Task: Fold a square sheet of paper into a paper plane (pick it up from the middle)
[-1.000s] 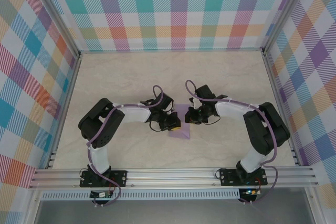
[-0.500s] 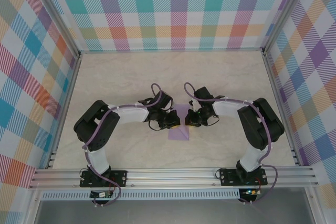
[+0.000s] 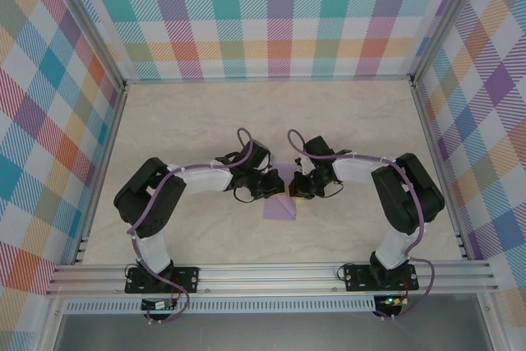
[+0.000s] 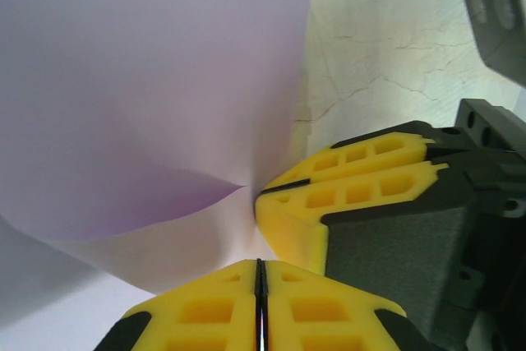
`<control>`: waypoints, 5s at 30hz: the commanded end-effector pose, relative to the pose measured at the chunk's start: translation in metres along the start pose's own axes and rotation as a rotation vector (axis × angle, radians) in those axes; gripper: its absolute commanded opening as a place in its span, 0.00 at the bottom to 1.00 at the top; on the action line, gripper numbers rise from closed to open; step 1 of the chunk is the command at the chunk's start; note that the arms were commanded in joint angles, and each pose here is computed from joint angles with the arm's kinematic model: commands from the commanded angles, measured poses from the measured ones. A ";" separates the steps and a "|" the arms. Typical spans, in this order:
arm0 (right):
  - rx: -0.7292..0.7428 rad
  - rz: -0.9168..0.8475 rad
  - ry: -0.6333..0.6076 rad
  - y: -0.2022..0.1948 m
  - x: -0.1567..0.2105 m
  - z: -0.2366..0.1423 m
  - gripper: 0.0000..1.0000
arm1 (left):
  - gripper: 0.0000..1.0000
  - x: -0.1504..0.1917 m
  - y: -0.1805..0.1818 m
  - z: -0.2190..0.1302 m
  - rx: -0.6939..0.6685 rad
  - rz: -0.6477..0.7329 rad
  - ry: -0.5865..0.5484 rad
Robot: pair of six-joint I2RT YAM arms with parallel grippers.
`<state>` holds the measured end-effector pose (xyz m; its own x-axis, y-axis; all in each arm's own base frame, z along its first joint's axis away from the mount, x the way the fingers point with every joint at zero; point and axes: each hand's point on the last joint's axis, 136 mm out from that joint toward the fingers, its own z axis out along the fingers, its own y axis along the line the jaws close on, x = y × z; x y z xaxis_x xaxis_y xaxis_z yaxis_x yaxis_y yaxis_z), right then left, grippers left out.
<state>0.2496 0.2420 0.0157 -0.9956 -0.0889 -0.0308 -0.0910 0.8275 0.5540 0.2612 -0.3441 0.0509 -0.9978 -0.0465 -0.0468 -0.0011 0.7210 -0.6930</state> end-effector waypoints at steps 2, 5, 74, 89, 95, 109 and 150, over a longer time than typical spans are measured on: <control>-0.020 -0.023 0.015 0.002 0.002 0.003 0.12 | 0.10 0.007 -0.007 0.001 0.019 0.016 0.013; -0.021 -0.026 0.011 0.003 0.001 0.002 0.12 | 0.09 0.008 0.002 0.007 -0.006 0.002 0.023; -0.015 -0.052 -0.049 0.008 -0.014 -0.003 0.11 | 0.09 0.016 0.007 0.010 -0.005 0.008 0.050; 0.000 -0.048 -0.042 0.004 -0.014 0.000 0.11 | 0.09 0.021 0.022 0.016 -0.053 -0.011 0.073; 0.021 -0.045 -0.043 0.000 -0.012 -0.001 0.11 | 0.09 0.021 0.023 0.017 -0.054 -0.010 0.076; 0.038 -0.043 -0.050 -0.003 -0.011 -0.003 0.11 | 0.09 0.021 0.025 0.020 -0.067 -0.007 0.083; 0.050 -0.019 -0.027 -0.010 -0.003 0.000 0.12 | 0.08 0.020 0.027 0.020 -0.084 0.004 0.084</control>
<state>0.2596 0.2394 0.0182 -0.9928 -0.0815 -0.0874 -0.1157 0.8399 0.5302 0.2483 -0.3376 0.0226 -0.9999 -0.0112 0.0049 -0.0116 0.7559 -0.6546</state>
